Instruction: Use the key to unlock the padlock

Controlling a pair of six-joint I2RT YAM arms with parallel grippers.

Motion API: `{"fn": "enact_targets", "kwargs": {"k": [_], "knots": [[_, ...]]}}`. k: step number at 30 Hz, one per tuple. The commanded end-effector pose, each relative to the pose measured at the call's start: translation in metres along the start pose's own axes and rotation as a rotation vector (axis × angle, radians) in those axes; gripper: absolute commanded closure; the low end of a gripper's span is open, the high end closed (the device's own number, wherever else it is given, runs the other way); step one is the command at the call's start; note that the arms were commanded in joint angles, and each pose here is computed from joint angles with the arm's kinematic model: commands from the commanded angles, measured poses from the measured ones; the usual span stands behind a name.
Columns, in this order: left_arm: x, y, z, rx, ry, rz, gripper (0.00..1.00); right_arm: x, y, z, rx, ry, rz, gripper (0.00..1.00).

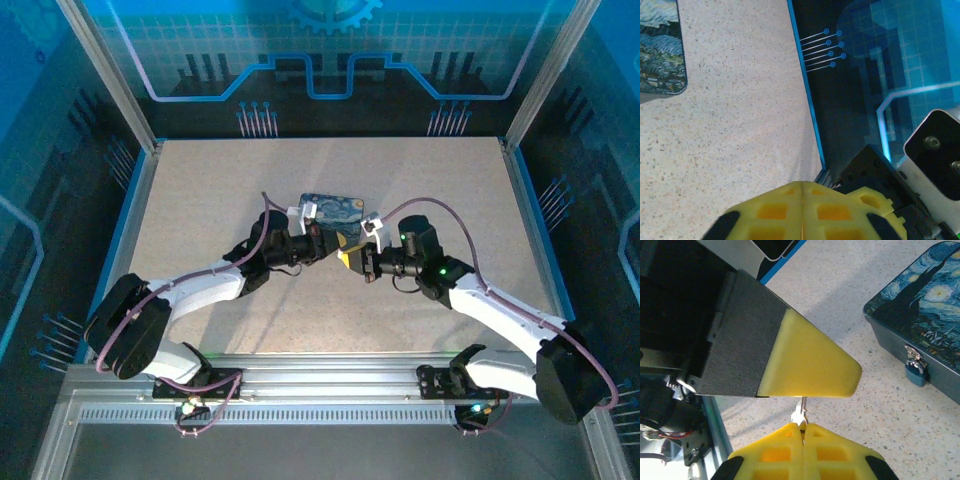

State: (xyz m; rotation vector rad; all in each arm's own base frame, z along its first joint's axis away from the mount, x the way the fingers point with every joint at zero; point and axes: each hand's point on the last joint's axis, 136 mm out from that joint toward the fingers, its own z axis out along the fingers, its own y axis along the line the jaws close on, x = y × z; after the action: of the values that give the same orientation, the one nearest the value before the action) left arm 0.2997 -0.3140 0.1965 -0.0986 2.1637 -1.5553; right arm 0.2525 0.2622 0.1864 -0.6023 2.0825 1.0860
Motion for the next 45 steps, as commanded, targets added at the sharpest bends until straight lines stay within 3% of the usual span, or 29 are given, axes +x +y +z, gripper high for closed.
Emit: {"fn": "enact_targets", "kwargs": {"k": [1, 7, 12, 21, 26, 45], "knots": [[-0.007, -0.023, 0.001, 0.069, -0.021, 0.04, 1.0, -0.013, 0.009, -0.002, -0.084, -0.047, 0.03, 0.99], [-0.009, -0.026, 0.0, 0.083, -0.034, 0.049, 1.0, -0.02, 0.012, -0.005, -0.161, -0.087, 0.083, 0.8], [-0.01, -0.024, 0.0, 0.08, -0.04, 0.046, 1.0, -0.018, 0.011, -0.001, -0.185, -0.069, 0.114, 0.73], [-0.011, -0.024, -0.001, 0.084, -0.049, 0.045, 1.0, -0.014, 0.004, 0.004, -0.168, -0.06, 0.15, 0.77], [-0.012, -0.024, -0.002, 0.082, -0.061, 0.044, 1.0, -0.012, 0.0, 0.002, -0.159, -0.066, 0.165, 0.85], [-0.015, -0.022, -0.009, 0.055, -0.091, 0.066, 1.0, -0.012, -0.012, -0.008, -0.122, -0.092, 0.194, 0.87]]}}
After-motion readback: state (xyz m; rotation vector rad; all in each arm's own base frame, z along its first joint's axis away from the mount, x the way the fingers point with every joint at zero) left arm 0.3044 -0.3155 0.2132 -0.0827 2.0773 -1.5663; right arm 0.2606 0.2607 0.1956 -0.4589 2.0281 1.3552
